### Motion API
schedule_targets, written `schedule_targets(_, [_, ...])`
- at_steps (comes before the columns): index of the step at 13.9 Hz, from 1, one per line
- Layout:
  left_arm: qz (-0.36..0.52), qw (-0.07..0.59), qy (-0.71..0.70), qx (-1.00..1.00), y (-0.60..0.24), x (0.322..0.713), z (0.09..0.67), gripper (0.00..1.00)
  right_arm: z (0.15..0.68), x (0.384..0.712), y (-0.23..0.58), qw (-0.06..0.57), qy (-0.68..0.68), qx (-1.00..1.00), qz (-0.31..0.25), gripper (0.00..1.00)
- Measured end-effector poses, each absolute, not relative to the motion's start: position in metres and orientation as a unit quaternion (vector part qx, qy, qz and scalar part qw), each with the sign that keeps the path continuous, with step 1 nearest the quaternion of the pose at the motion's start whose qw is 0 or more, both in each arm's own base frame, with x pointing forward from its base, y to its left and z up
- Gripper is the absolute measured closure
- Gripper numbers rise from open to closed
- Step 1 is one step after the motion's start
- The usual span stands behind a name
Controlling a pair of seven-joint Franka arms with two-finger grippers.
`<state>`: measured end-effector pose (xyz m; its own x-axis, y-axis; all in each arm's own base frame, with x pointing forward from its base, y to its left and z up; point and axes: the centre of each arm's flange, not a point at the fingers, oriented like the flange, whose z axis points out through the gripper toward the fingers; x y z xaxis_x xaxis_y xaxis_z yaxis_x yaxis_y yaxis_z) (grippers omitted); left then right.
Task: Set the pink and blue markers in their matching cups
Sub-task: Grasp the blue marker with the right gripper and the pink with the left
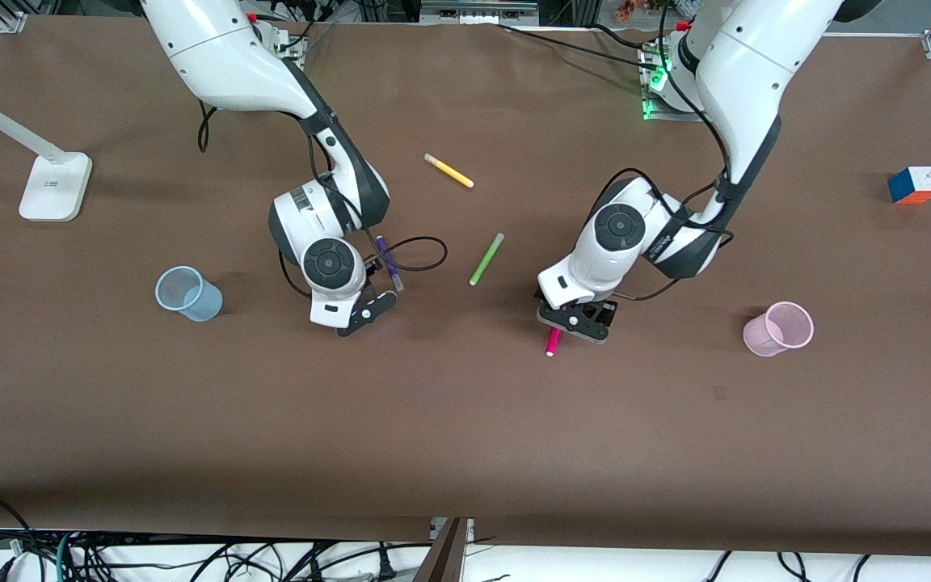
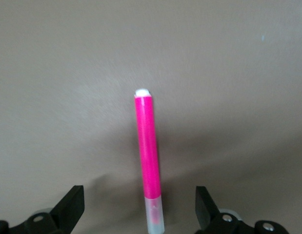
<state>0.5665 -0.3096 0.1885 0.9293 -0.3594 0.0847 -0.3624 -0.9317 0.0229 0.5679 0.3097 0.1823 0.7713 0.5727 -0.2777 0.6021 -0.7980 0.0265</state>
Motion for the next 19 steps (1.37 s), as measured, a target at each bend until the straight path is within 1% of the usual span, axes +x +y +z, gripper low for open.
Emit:
schedule_targets(3, [0.034, 0.014, -0.181, 0.983, -0.308, 0.560, 0.179, 0.00, 0.180, 0.567, 0.309, 0.059, 0.324, 0.936, -0.126, 0.00])
schedule_targets(7, [0.042, -0.018, -0.180, 0.983, -0.311, 0.547, 0.169, 0.00, 0.177, 0.559, 0.318, 0.060, 0.336, 0.931, -0.125, 0.00])
schedule_targets(8, [0.041, -0.021, -0.172, 0.984, -0.312, 0.544, 0.166, 0.04, 0.174, 0.557, 0.319, 0.060, 0.338, 0.931, -0.125, 0.00])
schedule_targets(9, [0.041, -0.021, -0.165, 0.985, -0.314, 0.542, 0.165, 0.04, 0.171, 0.555, 0.319, 0.059, 0.339, 0.931, -0.123, 0.00])
schedule_targets(10, [0.041, -0.020, -0.160, 0.986, -0.316, 0.540, 0.164, 0.12, 0.167, 0.552, 0.318, 0.059, 0.340, 0.931, -0.122, 0.01])
schedule_targets(11, [0.044, -0.018, -0.159, 0.986, -0.319, 0.540, 0.166, 0.22, 0.164, 0.550, 0.316, 0.059, 0.340, 0.930, -0.123, 0.06])
schedule_targets(12, [0.046, -0.016, -0.159, 0.986, -0.321, 0.540, 0.167, 0.35, 0.164, 0.550, 0.316, 0.059, 0.340, 0.930, -0.123, 0.18])
schedule_targets(14, [0.049, -0.016, -0.158, 0.986, -0.320, 0.542, 0.170, 0.56, 0.170, 0.551, 0.317, 0.058, 0.340, 0.931, -0.118, 0.38])
schedule_targets(15, [0.050, -0.016, -0.157, 0.986, -0.319, 0.543, 0.171, 0.64, 0.172, 0.552, 0.317, 0.058, 0.340, 0.931, -0.117, 0.52])
schedule_targets(16, [0.051, -0.016, -0.157, 0.986, -0.319, 0.544, 0.172, 0.75, 0.173, 0.552, 0.317, 0.058, 0.340, 0.931, -0.116, 0.61])
schedule_targets(17, [0.053, -0.017, -0.156, 0.986, -0.318, 0.545, 0.174, 0.82, 0.173, 0.552, 0.318, 0.058, 0.340, 0.932, -0.115, 0.74])
schedule_targets(18, [0.053, -0.018, -0.155, 0.986, -0.317, 0.546, 0.175, 0.82, 0.174, 0.552, 0.318, 0.057, 0.340, 0.932, -0.114, 0.82])
schedule_targets(19, [0.051, -0.022, -0.152, 0.987, -0.314, 0.548, 0.177, 0.82, 0.175, 0.553, 0.318, 0.057, 0.339, 0.932, -0.111, 0.83])
